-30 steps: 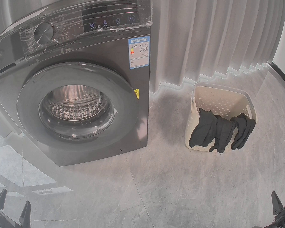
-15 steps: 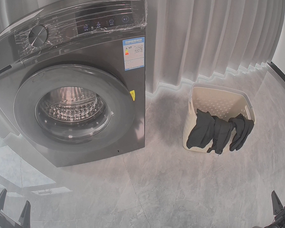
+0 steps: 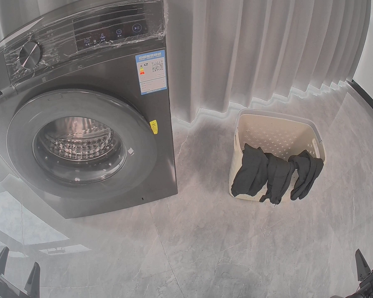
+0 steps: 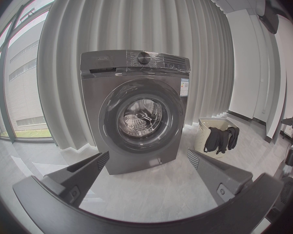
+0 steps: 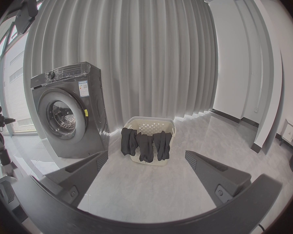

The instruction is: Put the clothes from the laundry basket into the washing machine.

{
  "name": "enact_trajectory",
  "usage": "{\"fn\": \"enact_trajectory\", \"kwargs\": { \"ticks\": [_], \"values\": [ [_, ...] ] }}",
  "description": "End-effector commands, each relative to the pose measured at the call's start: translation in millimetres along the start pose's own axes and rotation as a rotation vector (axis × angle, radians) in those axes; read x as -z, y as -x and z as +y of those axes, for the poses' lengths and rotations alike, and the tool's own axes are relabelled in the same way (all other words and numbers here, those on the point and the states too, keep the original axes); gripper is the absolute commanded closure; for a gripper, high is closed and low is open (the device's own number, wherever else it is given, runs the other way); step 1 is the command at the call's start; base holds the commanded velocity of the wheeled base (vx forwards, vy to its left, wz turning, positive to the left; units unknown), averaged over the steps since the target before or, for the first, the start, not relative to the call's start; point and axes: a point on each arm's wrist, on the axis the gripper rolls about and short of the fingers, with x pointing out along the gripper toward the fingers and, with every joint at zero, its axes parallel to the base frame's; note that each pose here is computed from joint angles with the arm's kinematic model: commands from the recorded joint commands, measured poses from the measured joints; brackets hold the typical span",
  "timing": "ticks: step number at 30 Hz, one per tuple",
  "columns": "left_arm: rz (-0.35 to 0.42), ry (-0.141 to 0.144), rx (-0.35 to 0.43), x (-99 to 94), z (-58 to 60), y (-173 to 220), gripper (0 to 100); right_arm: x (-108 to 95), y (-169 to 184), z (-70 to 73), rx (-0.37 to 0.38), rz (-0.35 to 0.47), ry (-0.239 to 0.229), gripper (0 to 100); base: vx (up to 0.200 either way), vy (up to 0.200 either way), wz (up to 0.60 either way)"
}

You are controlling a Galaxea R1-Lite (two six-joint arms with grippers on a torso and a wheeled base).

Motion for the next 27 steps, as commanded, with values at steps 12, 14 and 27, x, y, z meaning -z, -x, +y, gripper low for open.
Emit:
{"fn": "enact_trajectory", "kwargs": {
  "ticks": [12, 14, 27],
  "values": [
    [0.005, 0.001, 0.000, 5.2, 0.0, -0.3, 0, 4.0, -0.2, 0.0, 0.000, 0.004, 0.000, 0, 0.100, 0.000, 0.00],
    [0.005, 0.004, 0.000, 5.2, 0.0, -0.3, 0, 3.9, -0.2, 0.0, 0.000, 0.003, 0.000, 0, 0.000, 0.000, 0.00],
    [0.005, 0.001, 0.000, 5.2, 0.0, -0.3, 0, 3.9, -0.2, 0.0, 0.000, 0.003, 0.000, 0, 0.000, -0.092, 0.00]
  ]
}}
